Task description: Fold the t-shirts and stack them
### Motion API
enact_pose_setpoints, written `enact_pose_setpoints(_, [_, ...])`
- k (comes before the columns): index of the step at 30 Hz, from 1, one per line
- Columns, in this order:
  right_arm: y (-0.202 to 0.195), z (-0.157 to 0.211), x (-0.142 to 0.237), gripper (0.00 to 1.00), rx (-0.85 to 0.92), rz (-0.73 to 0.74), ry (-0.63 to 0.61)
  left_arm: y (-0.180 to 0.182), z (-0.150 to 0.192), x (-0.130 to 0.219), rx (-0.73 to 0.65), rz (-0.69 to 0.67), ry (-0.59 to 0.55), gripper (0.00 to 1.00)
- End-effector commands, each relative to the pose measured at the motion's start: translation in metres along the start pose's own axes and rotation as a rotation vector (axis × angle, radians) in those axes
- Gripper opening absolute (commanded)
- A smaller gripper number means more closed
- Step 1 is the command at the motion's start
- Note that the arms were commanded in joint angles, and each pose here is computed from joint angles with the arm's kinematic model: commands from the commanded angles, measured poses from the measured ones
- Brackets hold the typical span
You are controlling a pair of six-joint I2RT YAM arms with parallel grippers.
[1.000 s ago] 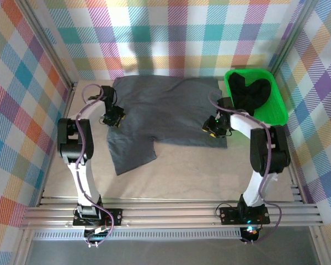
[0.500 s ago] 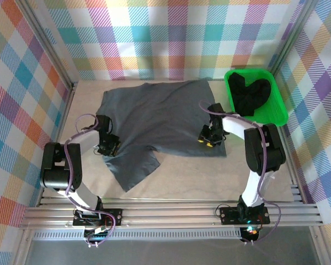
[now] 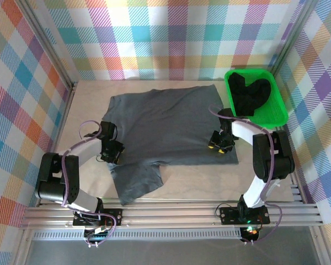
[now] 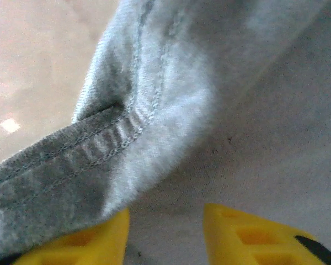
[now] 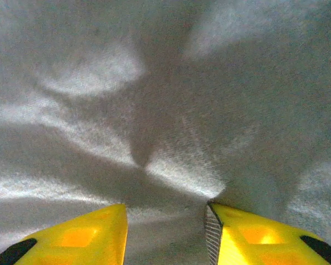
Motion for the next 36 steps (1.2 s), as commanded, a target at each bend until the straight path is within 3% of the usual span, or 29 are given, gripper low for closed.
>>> enact_pose_setpoints(1, [0.003, 0.0, 0.021, 0.44, 0.065, -0.01, -0.019, 0.024, -0.005, 0.03, -0.046, -0.113, -0.069, 0.53])
enact_pose_setpoints(4, [0.0, 0.0, 0.045, 0.46, 0.054, 0.003, -0.075, 0.025, -0.006, 0.061, -0.099, -0.106, -0.109, 0.55])
enact_pose_setpoints(7, [-0.006, 0.012, 0.059, 0.47, 0.003, -0.01, -0.105, 0.055, 0.014, 0.072, -0.122, -0.16, -0.041, 0.52])
enact_pose_setpoints(14, [-0.023, 0.053, 0.059, 0.49, -0.076, -0.051, -0.087, 0.134, 0.079, 0.065, -0.224, -0.303, 0.151, 0.51])
enact_pose_setpoints(17, [-0.033, 0.064, 0.05, 0.49, -0.101, -0.039, -0.054, 0.145, 0.092, 0.052, -0.206, -0.301, 0.2, 0.55])
enact_pose_setpoints(21, [-0.04, 0.069, 0.044, 0.49, -0.143, -0.055, -0.043, 0.127, 0.101, 0.03, -0.189, -0.247, 0.22, 0.55])
enact_pose_setpoints(23, [-0.041, 0.068, 0.044, 0.49, -0.146, -0.056, -0.044, 0.122, 0.097, 0.022, -0.208, -0.273, 0.194, 0.49])
enact_pose_setpoints(30, [-0.043, 0.063, 0.047, 0.49, -0.157, -0.054, -0.055, 0.106, 0.072, -0.007, -0.236, -0.348, 0.095, 0.11])
enact_pose_setpoints(33, [-0.045, 0.063, 0.047, 0.48, -0.163, -0.048, -0.053, 0.092, 0.053, -0.003, -0.222, -0.338, 0.057, 0.01])
enact_pose_setpoints(36, [-0.054, 0.064, 0.05, 0.48, -0.179, -0.017, -0.06, 0.084, 0.046, 0.009, -0.243, -0.331, 0.043, 0.0])
Point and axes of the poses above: each hand's point on the last joint's axis, 136 mm out from that joint toward the fingers, its own x axis back along the fingers, its own y axis along the line the jaws close on, z = x × y, the point moved 1 cm from there along x, back along the fingers, and after that the axes turned 4 degrees about x, right-handed, at the moved point
